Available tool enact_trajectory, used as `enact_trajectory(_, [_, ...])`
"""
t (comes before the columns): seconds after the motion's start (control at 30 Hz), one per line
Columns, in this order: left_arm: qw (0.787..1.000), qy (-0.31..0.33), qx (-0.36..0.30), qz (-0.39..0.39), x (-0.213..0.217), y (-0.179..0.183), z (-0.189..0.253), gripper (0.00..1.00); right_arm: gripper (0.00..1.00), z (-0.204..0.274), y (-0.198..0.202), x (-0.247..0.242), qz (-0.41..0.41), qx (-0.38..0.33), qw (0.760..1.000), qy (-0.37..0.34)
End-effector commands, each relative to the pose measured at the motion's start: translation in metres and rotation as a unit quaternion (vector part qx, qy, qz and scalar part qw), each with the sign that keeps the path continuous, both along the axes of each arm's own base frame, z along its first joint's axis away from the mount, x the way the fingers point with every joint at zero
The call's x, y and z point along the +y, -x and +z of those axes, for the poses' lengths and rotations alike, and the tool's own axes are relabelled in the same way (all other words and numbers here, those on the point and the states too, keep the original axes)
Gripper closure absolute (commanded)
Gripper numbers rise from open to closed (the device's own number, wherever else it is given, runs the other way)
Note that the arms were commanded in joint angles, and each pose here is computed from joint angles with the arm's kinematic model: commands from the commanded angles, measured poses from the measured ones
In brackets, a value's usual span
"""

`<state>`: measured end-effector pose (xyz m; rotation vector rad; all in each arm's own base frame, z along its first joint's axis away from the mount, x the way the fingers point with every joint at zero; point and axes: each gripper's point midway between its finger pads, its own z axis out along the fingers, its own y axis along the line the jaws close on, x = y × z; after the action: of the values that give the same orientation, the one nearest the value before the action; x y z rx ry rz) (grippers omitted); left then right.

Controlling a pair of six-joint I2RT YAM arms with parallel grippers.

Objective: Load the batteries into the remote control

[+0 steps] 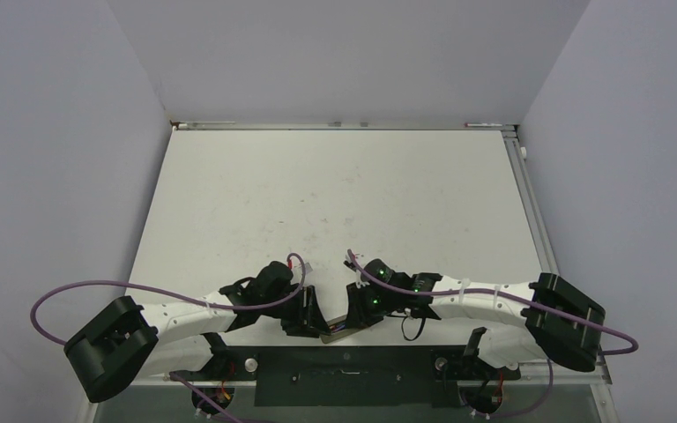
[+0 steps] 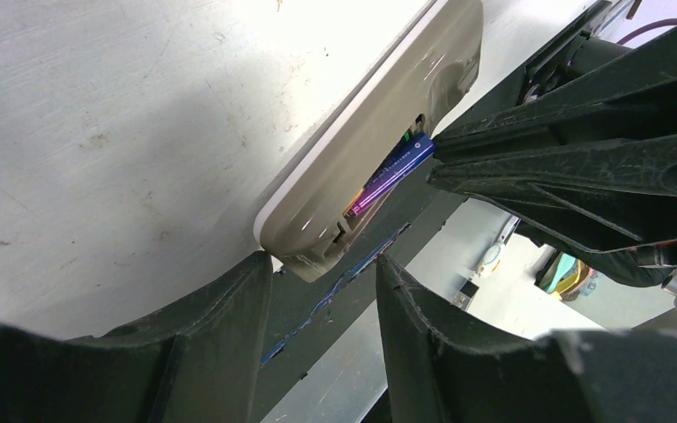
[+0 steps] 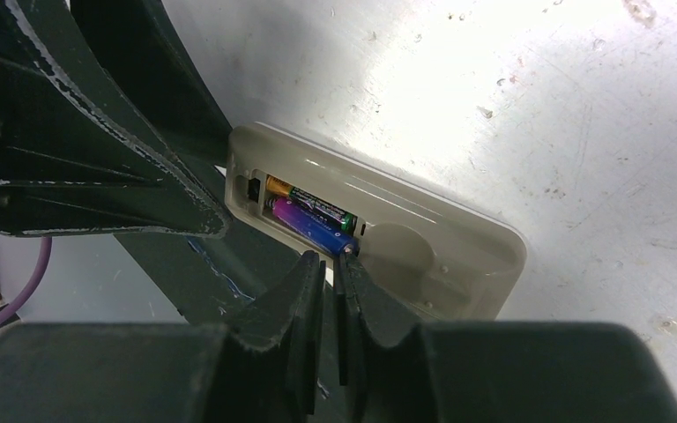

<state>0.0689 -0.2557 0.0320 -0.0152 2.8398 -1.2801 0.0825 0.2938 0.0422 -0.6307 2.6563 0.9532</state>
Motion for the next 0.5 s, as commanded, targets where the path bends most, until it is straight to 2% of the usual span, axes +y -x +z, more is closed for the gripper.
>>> enact_trajectory(0.0, [0.999, 0.034, -0.025, -0.010, -0.010, -0.005, 0.014, 0.57, 0.89, 0.014, -0.005, 0.019, 0.007, -0.016, 0.999, -0.027])
enact_trajectory(0.27, [0.999, 0.035, -0.026, -0.011, -0.010, -0.005, 0.014, 0.57, 0.90, 0.015, -0.007, 0.017, 0.010, -0.030, 0.999, -0.006])
enact_trajectory(0.47, [0.999, 0.035, -0.025, -0.011, -0.010, -0.004, 0.014, 0.57, 0.87, 0.028, -0.018, 0.019, -0.001, -0.055, 0.998, -0.004])
